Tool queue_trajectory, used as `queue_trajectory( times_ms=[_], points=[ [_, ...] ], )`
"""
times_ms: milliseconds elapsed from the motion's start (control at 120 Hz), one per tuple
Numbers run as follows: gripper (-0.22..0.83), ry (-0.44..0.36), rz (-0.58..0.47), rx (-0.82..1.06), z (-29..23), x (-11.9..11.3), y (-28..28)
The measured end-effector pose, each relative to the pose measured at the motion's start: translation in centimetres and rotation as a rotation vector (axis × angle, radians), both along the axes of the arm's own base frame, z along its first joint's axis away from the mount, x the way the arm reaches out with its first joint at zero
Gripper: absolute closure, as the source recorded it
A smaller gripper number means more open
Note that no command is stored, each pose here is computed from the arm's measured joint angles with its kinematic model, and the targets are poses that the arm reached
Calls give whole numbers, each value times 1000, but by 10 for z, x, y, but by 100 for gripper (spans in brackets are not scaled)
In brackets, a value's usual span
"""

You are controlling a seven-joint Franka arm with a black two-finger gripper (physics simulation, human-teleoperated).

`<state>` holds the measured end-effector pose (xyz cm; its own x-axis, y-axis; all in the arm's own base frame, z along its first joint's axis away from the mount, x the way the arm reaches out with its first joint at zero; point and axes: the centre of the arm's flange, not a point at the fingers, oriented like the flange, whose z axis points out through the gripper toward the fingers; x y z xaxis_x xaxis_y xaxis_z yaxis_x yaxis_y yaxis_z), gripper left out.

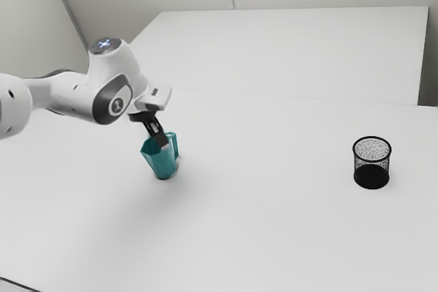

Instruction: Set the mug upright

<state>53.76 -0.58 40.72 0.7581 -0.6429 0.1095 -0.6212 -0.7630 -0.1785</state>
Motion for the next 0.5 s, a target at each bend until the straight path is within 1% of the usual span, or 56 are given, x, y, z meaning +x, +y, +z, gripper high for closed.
queue_trajectory(
  times_ms=[125,250,350,500],
  points=[
    [9,-51,21,-24,46,20,-2],
    [5,-52,79,-62,96,42,1],
    [3,-1,141,-82,124,55,4],
    [2,105,235,-104,130,60,15]
  ],
)
